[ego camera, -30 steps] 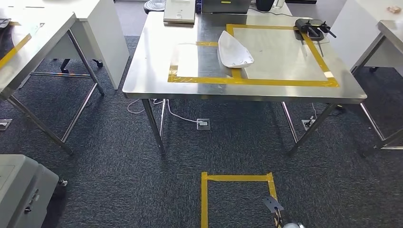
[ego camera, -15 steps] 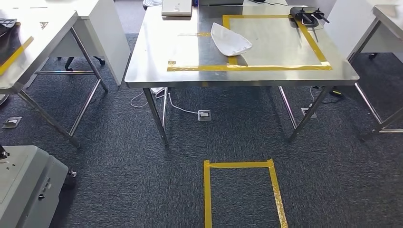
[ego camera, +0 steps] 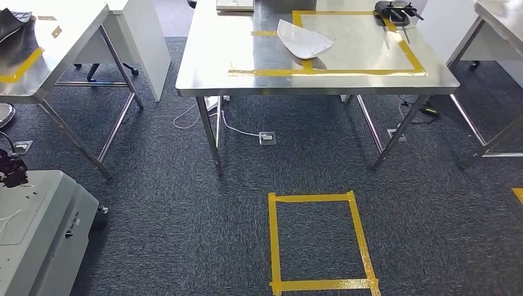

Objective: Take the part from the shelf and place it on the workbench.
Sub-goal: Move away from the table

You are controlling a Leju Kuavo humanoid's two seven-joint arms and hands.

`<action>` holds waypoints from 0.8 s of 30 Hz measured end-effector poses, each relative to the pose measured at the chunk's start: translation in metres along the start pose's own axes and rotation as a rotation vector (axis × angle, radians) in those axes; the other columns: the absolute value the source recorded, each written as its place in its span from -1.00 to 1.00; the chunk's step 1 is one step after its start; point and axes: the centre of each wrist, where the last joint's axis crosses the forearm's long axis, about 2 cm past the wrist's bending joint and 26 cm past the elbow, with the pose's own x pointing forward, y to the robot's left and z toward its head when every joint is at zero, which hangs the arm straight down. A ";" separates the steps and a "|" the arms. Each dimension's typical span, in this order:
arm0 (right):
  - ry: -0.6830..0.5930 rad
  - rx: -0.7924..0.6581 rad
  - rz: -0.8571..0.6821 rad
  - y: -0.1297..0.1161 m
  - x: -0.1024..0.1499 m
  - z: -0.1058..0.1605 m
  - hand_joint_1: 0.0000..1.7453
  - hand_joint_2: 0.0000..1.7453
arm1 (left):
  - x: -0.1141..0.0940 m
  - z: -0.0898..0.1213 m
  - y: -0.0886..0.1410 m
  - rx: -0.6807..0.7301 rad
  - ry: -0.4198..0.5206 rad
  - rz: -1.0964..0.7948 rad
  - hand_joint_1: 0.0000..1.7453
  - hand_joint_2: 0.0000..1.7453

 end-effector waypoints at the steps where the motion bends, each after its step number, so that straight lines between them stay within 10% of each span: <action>1: -0.002 -0.003 -0.003 -0.001 0.000 0.000 -1.00 1.00 | 0.000 0.000 -0.001 -0.002 0.002 -0.002 -1.00 -1.00; 18: 0.107 0.015 -0.164 0.006 -0.027 0.000 -1.00 1.00 | 0.002 0.001 0.002 0.005 0.076 -0.055 -1.00 -1.00; 24: 0.095 0.058 -0.241 0.020 -0.027 0.004 -1.00 1.00 | 0.041 0.006 0.015 0.036 -0.002 -0.151 -1.00 -1.00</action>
